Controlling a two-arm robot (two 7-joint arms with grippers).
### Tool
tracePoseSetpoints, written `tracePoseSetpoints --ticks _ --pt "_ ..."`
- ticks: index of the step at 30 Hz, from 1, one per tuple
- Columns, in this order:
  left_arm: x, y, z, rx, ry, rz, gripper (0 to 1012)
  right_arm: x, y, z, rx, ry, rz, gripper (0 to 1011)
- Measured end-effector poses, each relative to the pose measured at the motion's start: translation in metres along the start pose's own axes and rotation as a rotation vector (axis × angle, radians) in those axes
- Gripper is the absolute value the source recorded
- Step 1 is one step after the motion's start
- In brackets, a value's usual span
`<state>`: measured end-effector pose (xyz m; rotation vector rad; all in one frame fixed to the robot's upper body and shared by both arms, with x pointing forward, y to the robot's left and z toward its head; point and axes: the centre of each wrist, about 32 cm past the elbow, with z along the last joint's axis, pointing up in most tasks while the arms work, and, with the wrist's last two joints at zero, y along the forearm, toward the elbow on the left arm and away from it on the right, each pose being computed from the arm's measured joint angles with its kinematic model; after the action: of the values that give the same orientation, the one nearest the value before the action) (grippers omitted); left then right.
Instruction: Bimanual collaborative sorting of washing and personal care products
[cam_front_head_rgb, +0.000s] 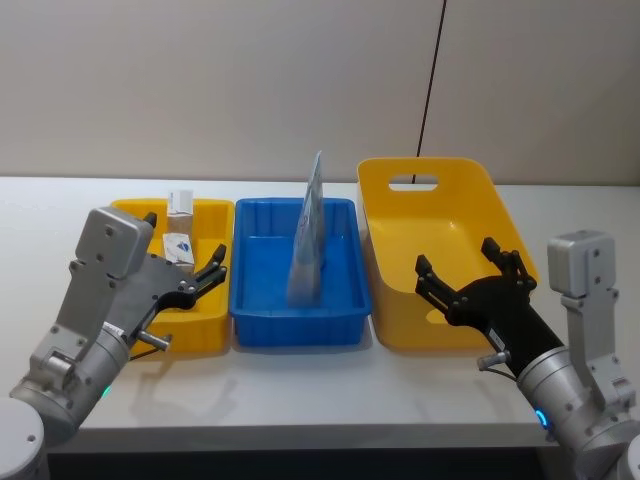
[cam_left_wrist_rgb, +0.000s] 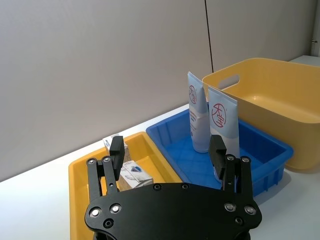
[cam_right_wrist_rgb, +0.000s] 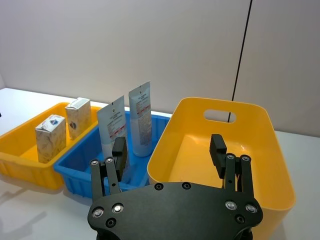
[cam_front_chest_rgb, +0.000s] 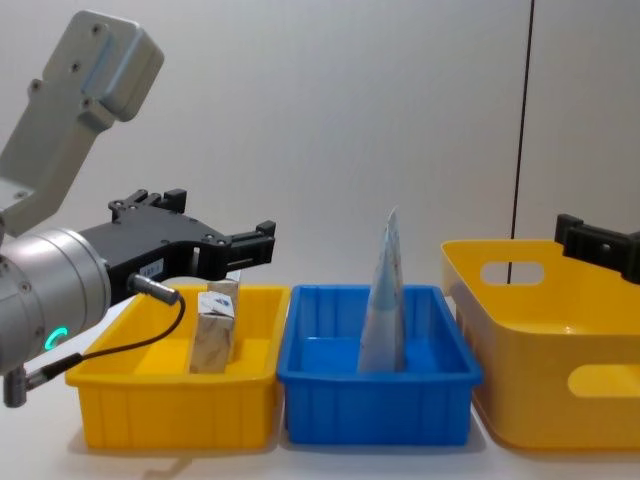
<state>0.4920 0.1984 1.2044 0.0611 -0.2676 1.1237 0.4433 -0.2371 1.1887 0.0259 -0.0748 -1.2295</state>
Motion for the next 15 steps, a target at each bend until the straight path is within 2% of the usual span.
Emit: tracePoseSetpoints --ticks 15 --pt "0.0 0.0 0.0 0.0 0.0 0.0 1001 0.0 0.0 0.0 0.0 0.0 0.0 1000"
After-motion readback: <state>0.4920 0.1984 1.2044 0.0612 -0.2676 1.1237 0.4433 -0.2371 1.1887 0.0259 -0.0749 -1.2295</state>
